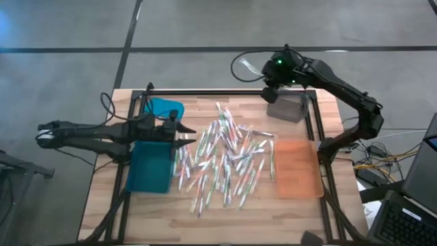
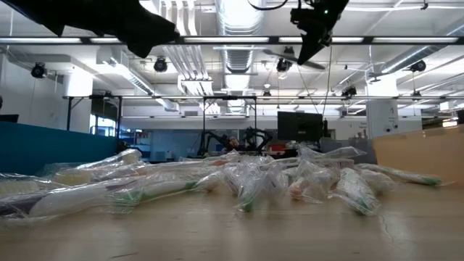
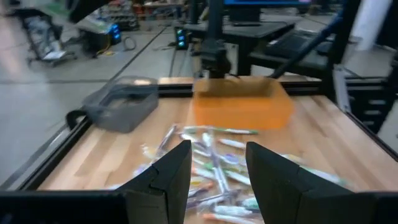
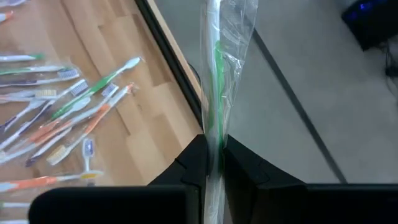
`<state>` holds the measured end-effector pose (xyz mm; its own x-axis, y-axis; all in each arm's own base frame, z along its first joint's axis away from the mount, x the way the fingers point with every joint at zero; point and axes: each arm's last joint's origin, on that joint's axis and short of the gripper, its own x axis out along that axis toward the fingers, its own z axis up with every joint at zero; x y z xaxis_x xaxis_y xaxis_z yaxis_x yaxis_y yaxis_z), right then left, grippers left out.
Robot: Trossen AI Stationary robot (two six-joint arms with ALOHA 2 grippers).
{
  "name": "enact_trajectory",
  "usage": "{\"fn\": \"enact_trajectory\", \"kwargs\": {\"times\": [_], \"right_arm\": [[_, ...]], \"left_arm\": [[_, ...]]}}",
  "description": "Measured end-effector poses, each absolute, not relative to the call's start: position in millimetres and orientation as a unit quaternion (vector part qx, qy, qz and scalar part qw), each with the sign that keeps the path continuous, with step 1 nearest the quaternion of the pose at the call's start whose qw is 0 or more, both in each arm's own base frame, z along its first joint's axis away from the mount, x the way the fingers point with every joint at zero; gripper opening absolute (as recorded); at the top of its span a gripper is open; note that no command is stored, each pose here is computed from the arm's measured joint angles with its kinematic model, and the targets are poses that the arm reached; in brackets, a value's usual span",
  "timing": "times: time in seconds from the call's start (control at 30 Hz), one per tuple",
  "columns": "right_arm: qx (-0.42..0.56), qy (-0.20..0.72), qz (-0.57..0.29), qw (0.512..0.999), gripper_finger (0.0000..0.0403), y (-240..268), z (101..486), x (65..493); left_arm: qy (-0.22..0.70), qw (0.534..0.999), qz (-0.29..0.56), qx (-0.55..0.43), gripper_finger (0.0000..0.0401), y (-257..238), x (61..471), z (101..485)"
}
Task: Pick & Place Toothbrushes
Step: Put the green toothbrush into the black bin
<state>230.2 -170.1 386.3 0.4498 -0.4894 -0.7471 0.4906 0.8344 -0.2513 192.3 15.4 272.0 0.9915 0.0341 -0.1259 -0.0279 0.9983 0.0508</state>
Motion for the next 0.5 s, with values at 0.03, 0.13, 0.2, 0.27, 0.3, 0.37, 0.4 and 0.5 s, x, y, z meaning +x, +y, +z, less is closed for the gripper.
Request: {"fn": "enact_trajectory", "kwargs": {"times": [0.03, 0.13, 0.2, 0.27, 0.3, 0.37, 0.4, 0.5], "right_arm": [[0.009, 0.440, -0.291, 0.850, 0.0031, -169, 387, 228], [0.033, 0.458, -0.303, 0.835, 0.0032, -164, 386, 221], [0.049, 0.475, -0.316, 0.820, 0.0032, -162, 383, 217], [0.059, 0.489, -0.334, 0.804, 0.0032, -161, 378, 214], [0.061, 0.494, -0.343, 0.797, 0.0032, -162, 376, 214], [0.069, 0.507, -0.351, 0.784, 0.0033, -162, 368, 212], [0.075, 0.514, -0.354, 0.778, 0.0033, -163, 364, 211], [0.089, 0.534, -0.356, 0.762, 0.0032, -164, 348, 207]], "left_arm": [[0.063, 0.997, 0.016, 0.029, 0.0159, 14, 192, 272], [0.065, 0.996, 0.038, 0.039, 0.0159, 12, 193, 272], [0.074, 0.994, 0.065, 0.045, 0.0159, 14, 192, 270], [0.087, 0.991, 0.088, 0.056, 0.0159, 15, 192, 268], [0.091, 0.989, 0.099, 0.060, 0.0158, 16, 191, 267], [0.095, 0.987, 0.115, 0.066, 0.0159, 17, 191, 267], [0.098, 0.986, 0.121, 0.067, 0.0159, 17, 191, 266], [0.105, 0.984, 0.127, 0.072, 0.0159, 17, 191, 265]]}}
